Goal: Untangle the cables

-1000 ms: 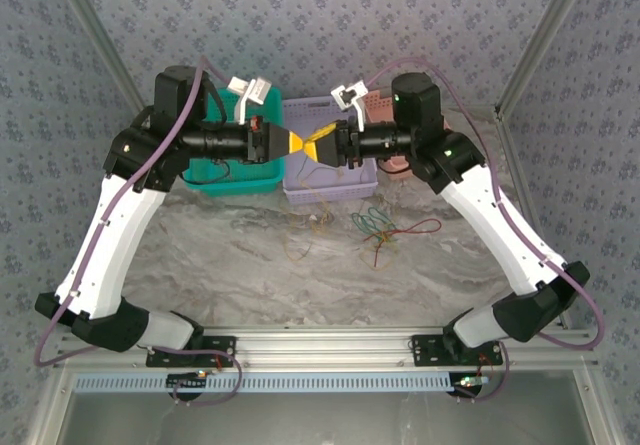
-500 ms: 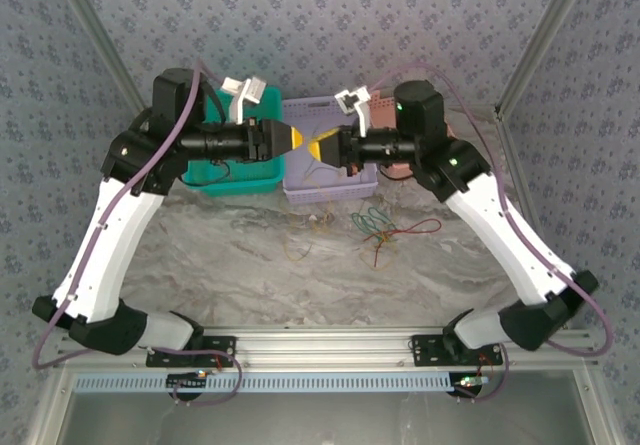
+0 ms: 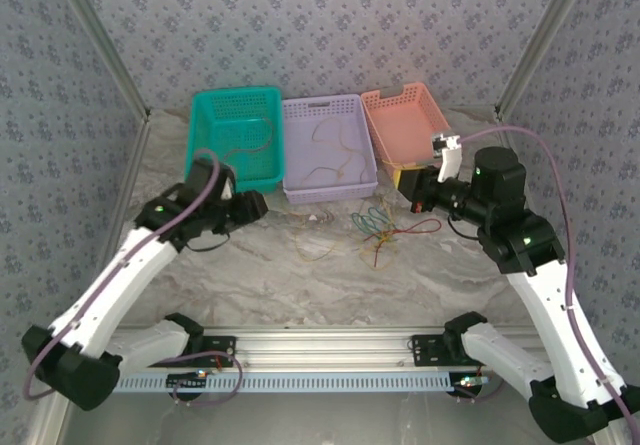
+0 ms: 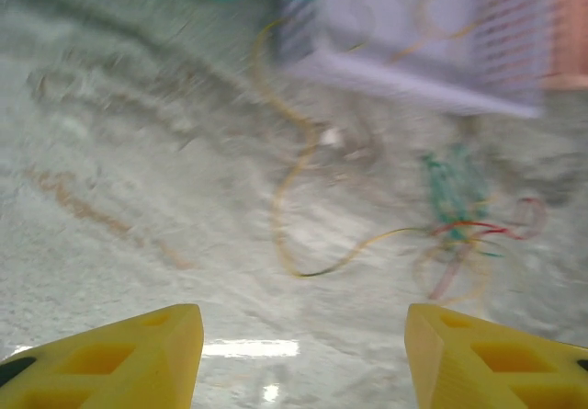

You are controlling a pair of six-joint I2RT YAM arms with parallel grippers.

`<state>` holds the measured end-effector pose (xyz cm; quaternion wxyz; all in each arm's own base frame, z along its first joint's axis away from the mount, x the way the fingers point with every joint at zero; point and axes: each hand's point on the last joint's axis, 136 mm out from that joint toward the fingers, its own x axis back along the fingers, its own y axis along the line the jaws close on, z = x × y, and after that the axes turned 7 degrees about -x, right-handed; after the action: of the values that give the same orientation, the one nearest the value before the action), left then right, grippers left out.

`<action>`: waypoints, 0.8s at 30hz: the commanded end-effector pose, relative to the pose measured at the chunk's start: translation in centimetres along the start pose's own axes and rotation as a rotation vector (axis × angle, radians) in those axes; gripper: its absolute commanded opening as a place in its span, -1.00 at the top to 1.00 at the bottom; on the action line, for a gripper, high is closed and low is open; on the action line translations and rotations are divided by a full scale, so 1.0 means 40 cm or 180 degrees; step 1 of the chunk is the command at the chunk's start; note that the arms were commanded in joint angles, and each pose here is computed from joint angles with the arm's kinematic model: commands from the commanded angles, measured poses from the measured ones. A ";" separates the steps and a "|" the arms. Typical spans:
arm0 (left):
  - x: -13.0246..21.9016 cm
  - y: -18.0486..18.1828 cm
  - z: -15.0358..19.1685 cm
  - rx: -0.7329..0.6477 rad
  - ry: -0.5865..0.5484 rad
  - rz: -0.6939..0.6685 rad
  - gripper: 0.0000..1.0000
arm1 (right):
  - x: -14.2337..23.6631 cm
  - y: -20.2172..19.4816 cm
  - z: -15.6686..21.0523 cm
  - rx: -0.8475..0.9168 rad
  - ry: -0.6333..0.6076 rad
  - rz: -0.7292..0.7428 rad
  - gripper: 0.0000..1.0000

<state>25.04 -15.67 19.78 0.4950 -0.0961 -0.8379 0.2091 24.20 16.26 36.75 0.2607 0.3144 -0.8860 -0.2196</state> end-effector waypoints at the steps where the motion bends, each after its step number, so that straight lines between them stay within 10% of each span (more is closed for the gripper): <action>1: -0.046 -0.049 -0.081 0.0155 -0.0474 0.0303 -0.19 | -0.020 -0.036 0.022 -0.0182 0.0055 0.0086 1.00; 7: -0.152 -0.060 -0.115 0.0354 -0.0524 0.0324 -0.13 | -0.031 -0.067 0.028 -0.0220 0.0048 0.0217 1.00; 15: -0.267 -0.002 -0.052 -0.0086 -0.0386 -0.0016 0.62 | 0.003 -0.104 -0.004 -0.0274 -0.0123 0.0443 1.00; 24: -0.390 0.035 0.035 -0.0481 -0.0033 -0.0789 0.19 | 0.008 -0.105 -0.003 -0.0291 -0.0141 0.0448 1.00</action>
<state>30.86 -19.85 5.27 0.5210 -0.0456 -0.8454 0.1089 26.34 13.49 33.40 0.2851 0.2381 -0.8965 -0.2417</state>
